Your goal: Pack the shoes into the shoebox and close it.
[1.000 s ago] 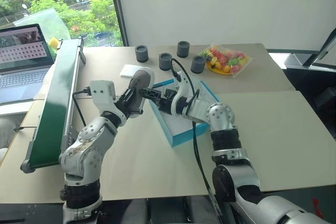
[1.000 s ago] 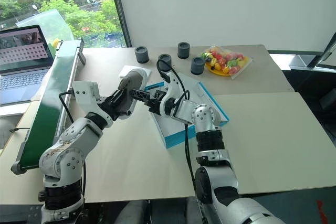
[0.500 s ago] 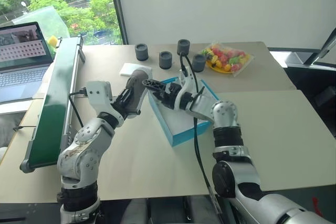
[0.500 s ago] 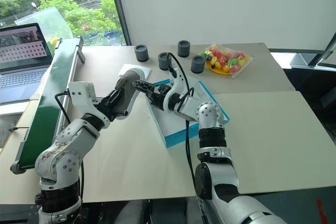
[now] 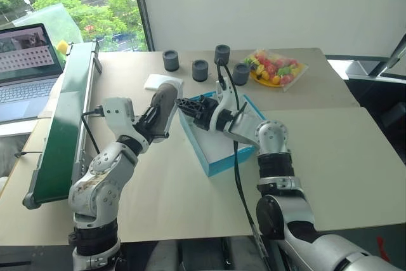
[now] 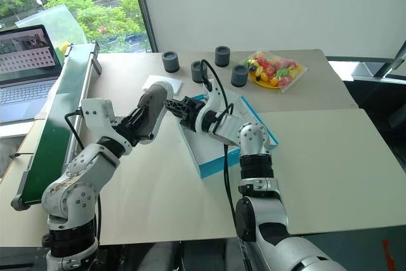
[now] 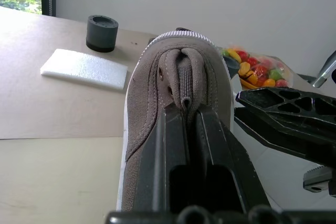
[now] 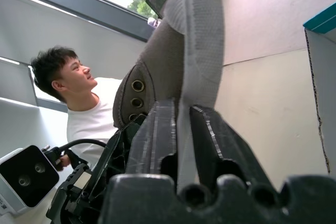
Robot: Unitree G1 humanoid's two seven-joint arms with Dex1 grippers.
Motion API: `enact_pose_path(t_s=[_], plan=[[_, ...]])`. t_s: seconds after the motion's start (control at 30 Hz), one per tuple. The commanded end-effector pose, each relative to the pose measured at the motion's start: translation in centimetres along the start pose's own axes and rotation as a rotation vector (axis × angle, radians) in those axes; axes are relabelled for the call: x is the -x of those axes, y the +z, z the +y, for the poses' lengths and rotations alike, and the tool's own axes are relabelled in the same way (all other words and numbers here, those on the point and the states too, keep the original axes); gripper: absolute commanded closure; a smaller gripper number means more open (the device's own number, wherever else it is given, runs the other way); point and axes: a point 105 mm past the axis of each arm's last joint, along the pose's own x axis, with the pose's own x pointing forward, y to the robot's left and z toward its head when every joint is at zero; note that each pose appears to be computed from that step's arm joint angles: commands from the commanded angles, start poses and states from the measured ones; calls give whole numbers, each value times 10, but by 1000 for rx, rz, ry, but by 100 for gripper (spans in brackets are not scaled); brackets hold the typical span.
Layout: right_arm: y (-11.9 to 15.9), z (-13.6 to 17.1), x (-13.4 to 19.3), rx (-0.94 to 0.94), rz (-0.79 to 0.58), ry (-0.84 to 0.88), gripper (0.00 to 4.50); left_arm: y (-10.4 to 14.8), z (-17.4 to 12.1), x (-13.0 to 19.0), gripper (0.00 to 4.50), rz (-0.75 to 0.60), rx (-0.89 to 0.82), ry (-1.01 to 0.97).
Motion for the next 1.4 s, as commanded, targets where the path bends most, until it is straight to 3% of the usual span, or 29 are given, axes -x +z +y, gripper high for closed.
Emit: enact_pose_path(t_s=[0.03,0.3,0.73,0.97,1.1,1.4], plan=[[-12,40,-15,-11,14,149,446,13,-11,2,450,-55,-30,-42],[-14,39,-15,6,16,136,446,0,-14,2,450,8,-106,-57],[-10,41,-14,-13,-3,143,446,3,-7,0,450,-14,-73,-30],[12,33,-4,152,-63,43,446,2,2,5,450,-6,-83,-3],[13,28,0,159,-63,21,347,2,6,7,450,-3,-97,8],[9,10,8,131,-13,-26,46,4,7,8,450,-8,-101,11]])
